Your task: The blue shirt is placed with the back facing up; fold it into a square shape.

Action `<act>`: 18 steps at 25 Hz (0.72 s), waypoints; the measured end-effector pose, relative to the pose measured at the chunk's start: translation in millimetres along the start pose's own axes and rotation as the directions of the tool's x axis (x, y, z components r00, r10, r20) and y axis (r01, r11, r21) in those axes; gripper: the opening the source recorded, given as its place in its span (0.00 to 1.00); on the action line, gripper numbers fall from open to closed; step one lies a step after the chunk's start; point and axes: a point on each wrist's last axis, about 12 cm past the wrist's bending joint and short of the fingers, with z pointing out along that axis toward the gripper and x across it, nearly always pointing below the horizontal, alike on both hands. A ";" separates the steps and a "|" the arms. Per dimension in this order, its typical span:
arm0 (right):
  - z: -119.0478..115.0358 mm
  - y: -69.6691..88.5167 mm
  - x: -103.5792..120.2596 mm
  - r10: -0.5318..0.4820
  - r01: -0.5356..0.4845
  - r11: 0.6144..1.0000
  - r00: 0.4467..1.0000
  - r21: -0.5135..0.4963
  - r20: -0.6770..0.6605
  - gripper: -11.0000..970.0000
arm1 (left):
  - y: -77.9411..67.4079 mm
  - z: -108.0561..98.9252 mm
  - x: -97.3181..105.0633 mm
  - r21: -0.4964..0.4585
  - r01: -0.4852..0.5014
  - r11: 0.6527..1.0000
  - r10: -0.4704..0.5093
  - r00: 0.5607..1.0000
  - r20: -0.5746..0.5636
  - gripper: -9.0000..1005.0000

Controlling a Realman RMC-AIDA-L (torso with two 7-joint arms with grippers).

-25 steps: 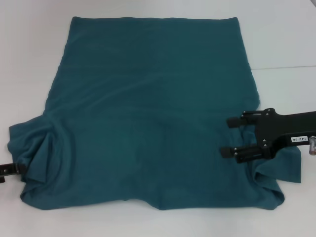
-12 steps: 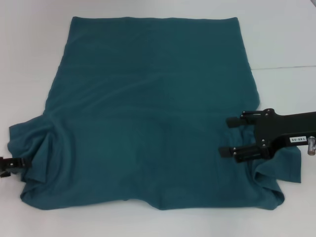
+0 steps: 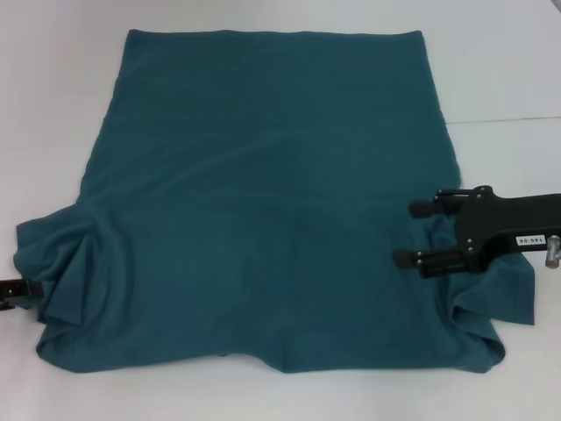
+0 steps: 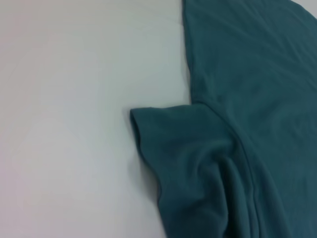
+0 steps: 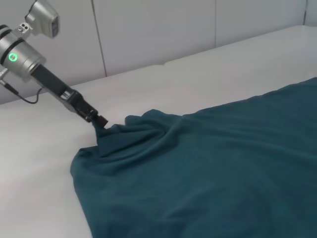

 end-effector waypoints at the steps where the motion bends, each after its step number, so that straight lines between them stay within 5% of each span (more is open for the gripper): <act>1: -0.2 -0.5 -0.1 0.001 -0.001 1.000 1.000 0.005 0.002 0.96 | -0.6 0.2 -0.1 0.002 -0.001 1.000 0.001 1.000 -0.003 0.60; 12: 2.4 -3.2 -7.0 -0.016 0.016 1.000 1.000 0.017 0.012 0.96 | -3.5 1.2 0.0 0.013 0.001 1.000 -0.001 1.000 -0.020 0.37; 18: 4.0 -2.8 -8.3 -0.020 0.019 1.000 1.000 0.022 0.015 0.96 | -3.6 0.7 0.4 0.018 0.006 1.000 -0.006 1.000 -0.025 0.16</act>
